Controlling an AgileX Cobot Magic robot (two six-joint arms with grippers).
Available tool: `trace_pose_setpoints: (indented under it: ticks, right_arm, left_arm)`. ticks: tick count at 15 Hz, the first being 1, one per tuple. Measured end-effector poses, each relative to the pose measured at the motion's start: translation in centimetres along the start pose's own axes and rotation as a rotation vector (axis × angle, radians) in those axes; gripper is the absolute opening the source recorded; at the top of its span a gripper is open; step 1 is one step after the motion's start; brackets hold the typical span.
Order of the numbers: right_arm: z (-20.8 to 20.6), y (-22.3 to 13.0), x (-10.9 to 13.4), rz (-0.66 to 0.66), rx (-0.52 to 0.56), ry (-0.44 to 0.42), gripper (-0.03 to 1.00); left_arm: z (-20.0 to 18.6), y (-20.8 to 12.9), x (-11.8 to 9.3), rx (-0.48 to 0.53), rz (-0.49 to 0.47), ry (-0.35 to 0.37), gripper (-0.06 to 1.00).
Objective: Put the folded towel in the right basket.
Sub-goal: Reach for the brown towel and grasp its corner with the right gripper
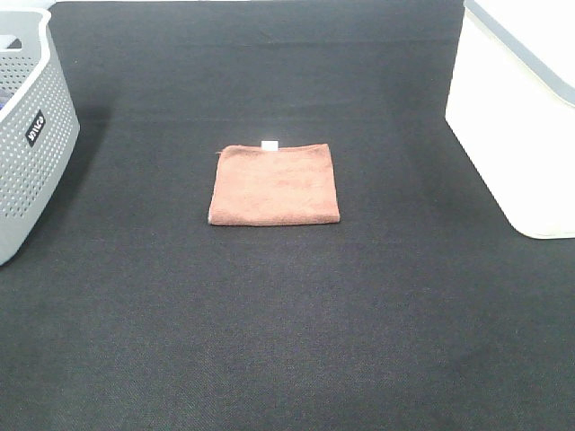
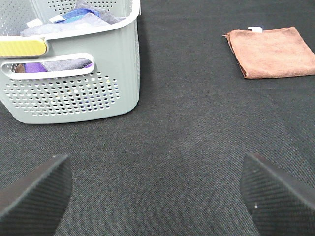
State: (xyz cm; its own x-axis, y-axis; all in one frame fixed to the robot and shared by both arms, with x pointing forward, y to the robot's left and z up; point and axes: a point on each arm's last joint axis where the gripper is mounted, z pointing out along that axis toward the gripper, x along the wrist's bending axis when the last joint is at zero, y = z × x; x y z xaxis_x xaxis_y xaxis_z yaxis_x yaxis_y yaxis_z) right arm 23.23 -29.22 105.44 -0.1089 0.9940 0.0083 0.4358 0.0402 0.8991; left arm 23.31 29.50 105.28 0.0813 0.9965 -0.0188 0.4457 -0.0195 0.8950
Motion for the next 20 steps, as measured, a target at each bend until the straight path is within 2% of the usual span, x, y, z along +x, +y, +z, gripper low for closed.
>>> trace_pose_setpoints:
  ticks: [20]
  right_arm:
    - [0.00, 0.00, 0.00, 0.000, 0.000, 0.000, 0.68]
  left_arm:
    - [0.00, 0.00, 0.00, 0.000, 0.000, 0.000, 0.88]
